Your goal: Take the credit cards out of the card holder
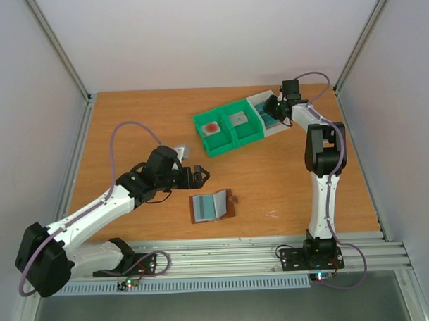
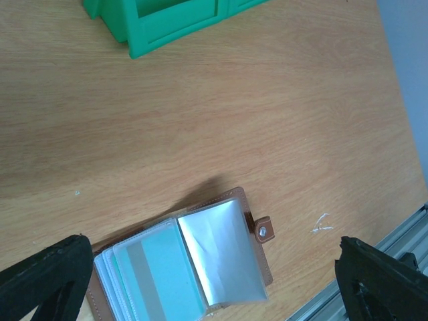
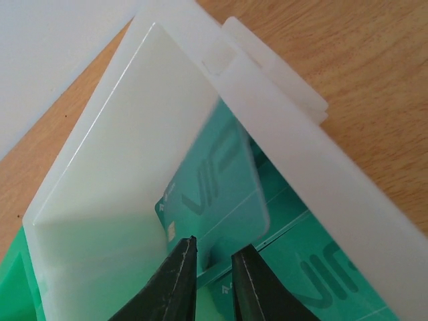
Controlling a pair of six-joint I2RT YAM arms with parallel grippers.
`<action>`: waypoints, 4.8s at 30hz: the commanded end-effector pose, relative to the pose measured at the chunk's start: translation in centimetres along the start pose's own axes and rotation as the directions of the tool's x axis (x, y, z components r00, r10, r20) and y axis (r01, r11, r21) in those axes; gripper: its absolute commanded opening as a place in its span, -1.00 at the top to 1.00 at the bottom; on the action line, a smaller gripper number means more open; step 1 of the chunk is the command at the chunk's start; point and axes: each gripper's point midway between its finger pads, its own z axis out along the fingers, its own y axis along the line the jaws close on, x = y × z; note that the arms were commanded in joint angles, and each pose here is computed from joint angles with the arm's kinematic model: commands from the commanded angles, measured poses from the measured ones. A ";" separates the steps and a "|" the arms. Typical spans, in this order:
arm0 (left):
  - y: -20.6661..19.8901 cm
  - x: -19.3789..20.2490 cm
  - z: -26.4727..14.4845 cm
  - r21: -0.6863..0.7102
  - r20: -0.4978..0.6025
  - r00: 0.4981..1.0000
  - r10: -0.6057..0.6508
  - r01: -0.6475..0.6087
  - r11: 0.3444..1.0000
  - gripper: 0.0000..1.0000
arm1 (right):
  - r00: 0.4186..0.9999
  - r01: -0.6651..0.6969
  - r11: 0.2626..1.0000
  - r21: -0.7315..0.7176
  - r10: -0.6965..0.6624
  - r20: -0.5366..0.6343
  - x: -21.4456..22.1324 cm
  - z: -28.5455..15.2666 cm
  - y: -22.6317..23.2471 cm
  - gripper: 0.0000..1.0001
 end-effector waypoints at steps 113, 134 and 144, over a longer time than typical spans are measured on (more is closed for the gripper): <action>3.9 8.1 5.0 0.240 -0.235 0.894 -0.382 0.434 0.868 -0.38 | 0.715 0.341 0.926 -0.164 -0.369 -0.594 44.1 -13.7 6.3 0.68; 3.2 7.0 5.0 0.260 -0.222 0.902 -0.369 0.420 0.870 -0.38 | 0.730 0.312 0.939 -0.146 -0.335 -0.596 44.5 -13.4 5.4 0.93; 3.4 7.2 5.8 0.264 -0.232 0.899 -0.371 0.426 0.865 -0.25 | 0.731 0.305 0.942 -0.141 -0.327 -0.599 44.6 -13.4 5.3 0.93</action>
